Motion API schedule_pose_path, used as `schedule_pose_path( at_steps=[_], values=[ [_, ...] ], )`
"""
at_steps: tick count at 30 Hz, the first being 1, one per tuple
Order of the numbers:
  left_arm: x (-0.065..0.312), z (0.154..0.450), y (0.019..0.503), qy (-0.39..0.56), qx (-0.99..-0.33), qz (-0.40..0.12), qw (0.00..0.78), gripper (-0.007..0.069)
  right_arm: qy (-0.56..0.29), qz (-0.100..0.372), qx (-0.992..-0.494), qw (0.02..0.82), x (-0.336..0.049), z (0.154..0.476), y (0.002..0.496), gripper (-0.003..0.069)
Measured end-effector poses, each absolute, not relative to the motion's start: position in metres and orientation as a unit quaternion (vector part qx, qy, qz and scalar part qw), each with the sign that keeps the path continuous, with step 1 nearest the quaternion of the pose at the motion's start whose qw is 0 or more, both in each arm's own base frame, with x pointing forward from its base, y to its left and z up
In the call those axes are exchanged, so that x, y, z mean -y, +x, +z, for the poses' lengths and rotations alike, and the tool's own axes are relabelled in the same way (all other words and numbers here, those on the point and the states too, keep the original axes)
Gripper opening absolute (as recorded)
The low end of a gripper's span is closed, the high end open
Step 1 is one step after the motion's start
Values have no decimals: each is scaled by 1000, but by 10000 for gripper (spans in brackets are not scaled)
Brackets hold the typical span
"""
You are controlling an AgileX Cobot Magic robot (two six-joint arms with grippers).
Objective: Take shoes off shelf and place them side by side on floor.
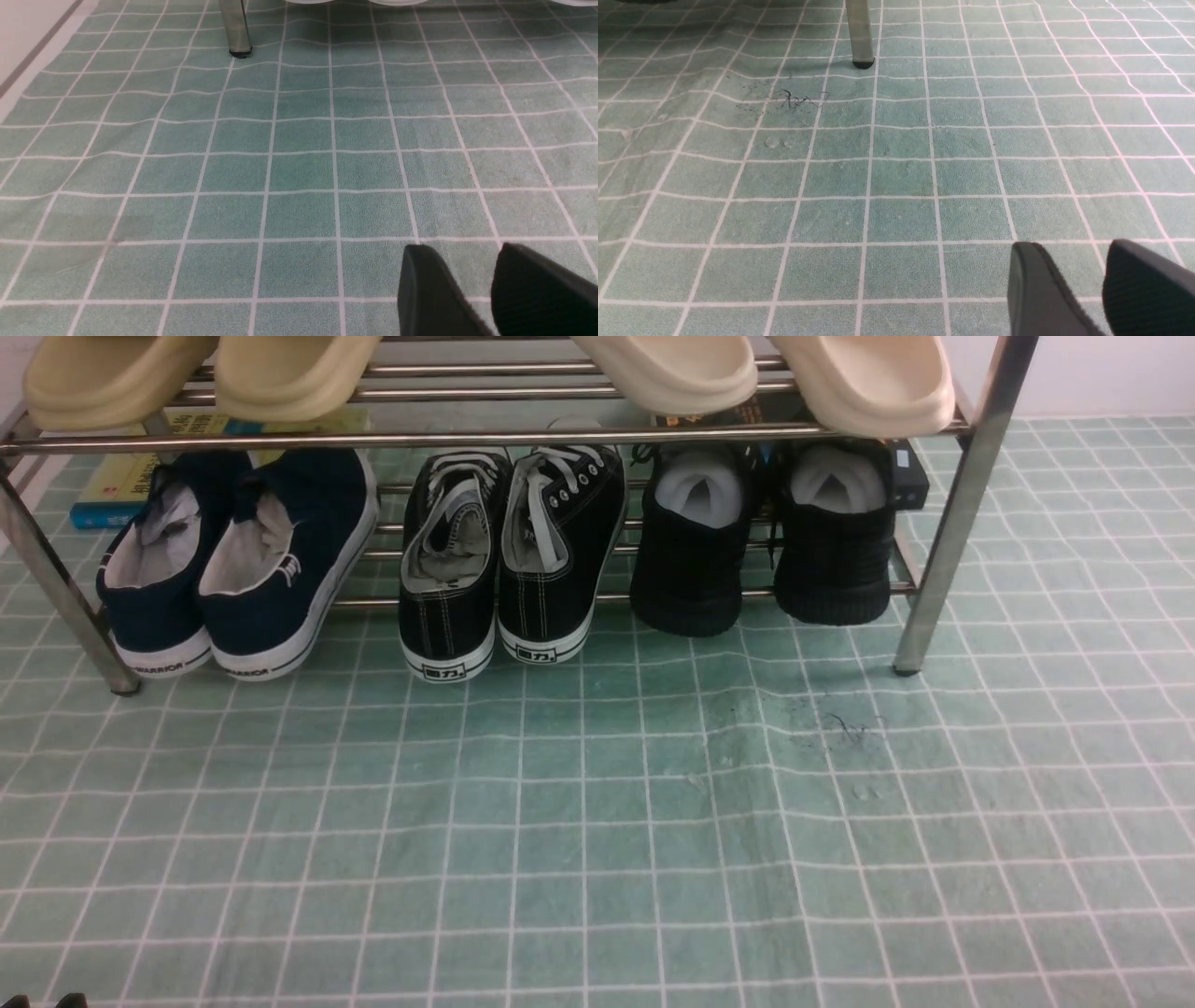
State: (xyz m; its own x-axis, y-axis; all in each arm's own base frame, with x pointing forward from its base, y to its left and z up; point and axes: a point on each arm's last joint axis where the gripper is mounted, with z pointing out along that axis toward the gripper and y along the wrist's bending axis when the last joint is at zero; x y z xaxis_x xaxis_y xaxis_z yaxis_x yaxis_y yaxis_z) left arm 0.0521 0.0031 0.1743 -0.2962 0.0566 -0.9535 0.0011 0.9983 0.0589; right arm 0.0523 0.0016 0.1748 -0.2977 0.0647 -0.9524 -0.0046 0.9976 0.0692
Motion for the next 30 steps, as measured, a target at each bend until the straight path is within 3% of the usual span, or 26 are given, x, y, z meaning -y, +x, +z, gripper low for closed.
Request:
schedule_pose_path(
  at_steps=[16,19,25,30],
  values=[
    [-3,174,52,18,-805,23,593,242,19,30,-805,592,-2,175,52,239],
    [-3,174,52,18,-805,23,593,242,38,54,-803,592,-3,175,52,239],
    [-3,174,52,18,-805,23,593,242,250,307,-751,528,-17,177,52,239],
    [-3,174,52,18,-805,23,593,242,313,397,-713,487,-23,180,52,239]
  ],
)
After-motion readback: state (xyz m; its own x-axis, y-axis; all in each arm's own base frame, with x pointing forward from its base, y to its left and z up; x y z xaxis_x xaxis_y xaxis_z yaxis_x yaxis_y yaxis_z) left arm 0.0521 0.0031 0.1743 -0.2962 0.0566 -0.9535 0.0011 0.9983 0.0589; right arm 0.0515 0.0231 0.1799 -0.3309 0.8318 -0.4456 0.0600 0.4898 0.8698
